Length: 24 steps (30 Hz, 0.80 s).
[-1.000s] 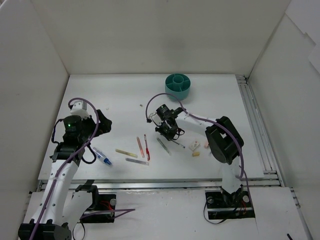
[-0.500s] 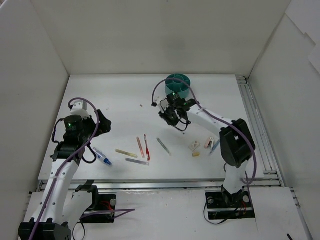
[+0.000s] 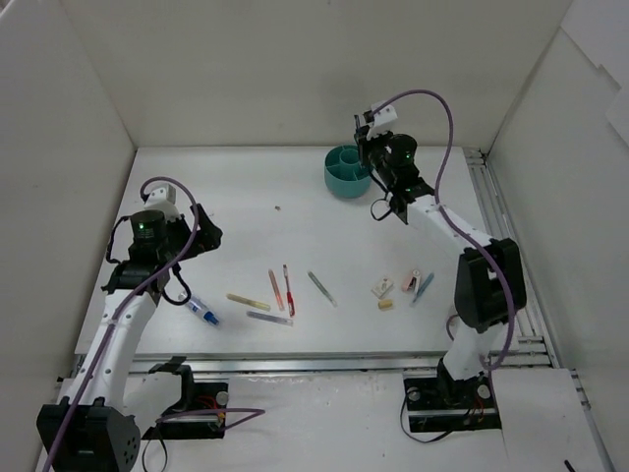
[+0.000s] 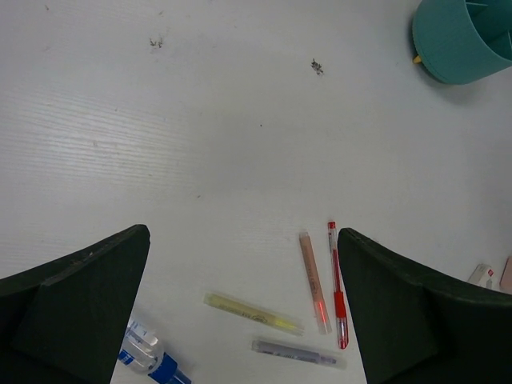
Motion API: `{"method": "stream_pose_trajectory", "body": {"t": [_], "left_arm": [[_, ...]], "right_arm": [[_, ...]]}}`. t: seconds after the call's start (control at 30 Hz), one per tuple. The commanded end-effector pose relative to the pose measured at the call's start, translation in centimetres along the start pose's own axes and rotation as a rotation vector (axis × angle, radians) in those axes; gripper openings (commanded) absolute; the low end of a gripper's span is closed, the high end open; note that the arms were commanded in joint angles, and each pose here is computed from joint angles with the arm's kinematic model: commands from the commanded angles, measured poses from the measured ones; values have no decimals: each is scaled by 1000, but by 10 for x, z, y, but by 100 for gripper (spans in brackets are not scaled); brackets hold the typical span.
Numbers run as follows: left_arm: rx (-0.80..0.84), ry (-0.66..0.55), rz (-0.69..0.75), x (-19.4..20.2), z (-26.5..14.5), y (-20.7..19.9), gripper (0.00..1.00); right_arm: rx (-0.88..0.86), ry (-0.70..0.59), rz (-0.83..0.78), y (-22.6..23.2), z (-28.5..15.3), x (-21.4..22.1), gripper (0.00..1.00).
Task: Sort the stationery into containers
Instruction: Place the pen in the storage box.
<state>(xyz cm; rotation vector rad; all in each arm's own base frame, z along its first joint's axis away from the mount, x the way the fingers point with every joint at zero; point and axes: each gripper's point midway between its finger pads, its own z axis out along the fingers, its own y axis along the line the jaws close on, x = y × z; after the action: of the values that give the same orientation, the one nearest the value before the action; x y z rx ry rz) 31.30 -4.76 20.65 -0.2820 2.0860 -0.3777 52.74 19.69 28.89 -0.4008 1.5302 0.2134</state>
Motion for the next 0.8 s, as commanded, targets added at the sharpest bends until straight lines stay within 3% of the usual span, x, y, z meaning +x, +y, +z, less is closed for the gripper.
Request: {"method": "stream_pose_trajectory", "body": {"t": [0.0, 0.07, 0.1, 0.3, 0.77], "left_arm": [[55, -65, 15, -30, -1, -20, 100], [50, -55, 10, -30, 4, -19, 100], [50, -54, 5, -30, 5, -19, 100], [40, -30, 7, -29, 13, -21, 100], [23, 2, 43, -30, 25, -25, 100]], "right_arm": [[114, -277, 129, -36, 29, -60, 0], [106, -278, 168, -39, 47, -43, 0], [97, -334, 192, -45, 53, -60, 0], [73, -396, 231, -55, 89, -51, 0], [49, -263, 224, -42, 106, 33, 6]]}}
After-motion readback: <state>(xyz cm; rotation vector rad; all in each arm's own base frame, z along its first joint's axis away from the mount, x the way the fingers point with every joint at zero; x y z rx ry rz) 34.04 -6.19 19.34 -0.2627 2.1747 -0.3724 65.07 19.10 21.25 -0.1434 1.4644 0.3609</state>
